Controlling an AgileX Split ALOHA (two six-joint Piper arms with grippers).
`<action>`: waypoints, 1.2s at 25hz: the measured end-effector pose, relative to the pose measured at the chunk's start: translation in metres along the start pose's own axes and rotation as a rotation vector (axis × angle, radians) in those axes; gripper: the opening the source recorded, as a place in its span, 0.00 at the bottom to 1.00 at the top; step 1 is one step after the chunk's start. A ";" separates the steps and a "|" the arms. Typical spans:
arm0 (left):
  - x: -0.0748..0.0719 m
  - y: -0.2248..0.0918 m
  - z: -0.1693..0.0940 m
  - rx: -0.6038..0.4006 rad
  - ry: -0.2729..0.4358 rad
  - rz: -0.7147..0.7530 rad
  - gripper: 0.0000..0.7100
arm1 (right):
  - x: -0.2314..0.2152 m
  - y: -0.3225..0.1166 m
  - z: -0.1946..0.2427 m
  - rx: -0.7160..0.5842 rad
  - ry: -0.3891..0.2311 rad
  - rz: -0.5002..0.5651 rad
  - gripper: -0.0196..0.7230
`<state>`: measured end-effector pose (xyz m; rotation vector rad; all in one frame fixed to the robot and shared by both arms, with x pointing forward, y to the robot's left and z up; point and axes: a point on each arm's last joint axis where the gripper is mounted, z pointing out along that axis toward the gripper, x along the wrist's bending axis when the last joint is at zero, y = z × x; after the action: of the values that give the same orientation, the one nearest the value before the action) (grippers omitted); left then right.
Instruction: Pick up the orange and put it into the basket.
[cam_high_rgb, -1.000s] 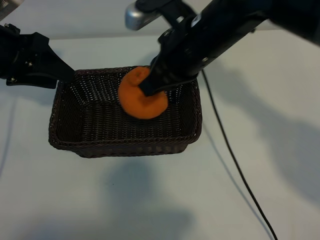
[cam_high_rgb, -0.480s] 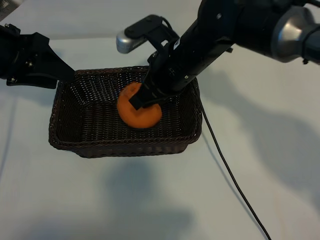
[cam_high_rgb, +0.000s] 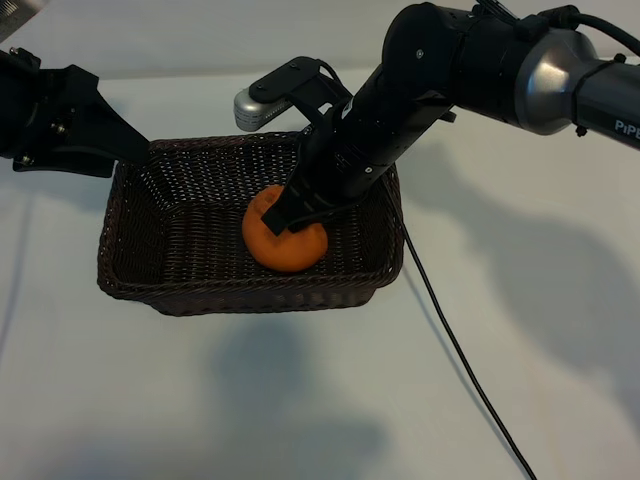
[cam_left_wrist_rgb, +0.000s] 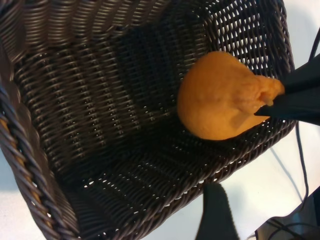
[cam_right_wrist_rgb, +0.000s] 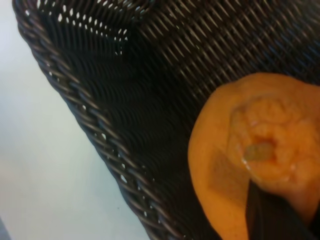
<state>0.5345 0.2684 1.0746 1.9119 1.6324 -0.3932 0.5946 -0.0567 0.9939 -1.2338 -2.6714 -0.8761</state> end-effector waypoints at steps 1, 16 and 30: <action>0.000 0.000 0.000 0.000 0.000 0.000 0.74 | 0.000 0.000 0.000 0.000 0.000 -0.003 0.08; 0.000 0.000 0.000 0.000 0.000 0.000 0.74 | 0.001 -0.001 0.000 0.006 0.006 -0.006 0.30; 0.000 0.000 0.000 0.000 0.000 0.000 0.74 | 0.003 -0.002 0.000 0.022 0.032 0.014 0.68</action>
<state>0.5345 0.2684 1.0746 1.9119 1.6324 -0.3932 0.5911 -0.0559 0.9943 -1.2221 -2.6373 -0.8542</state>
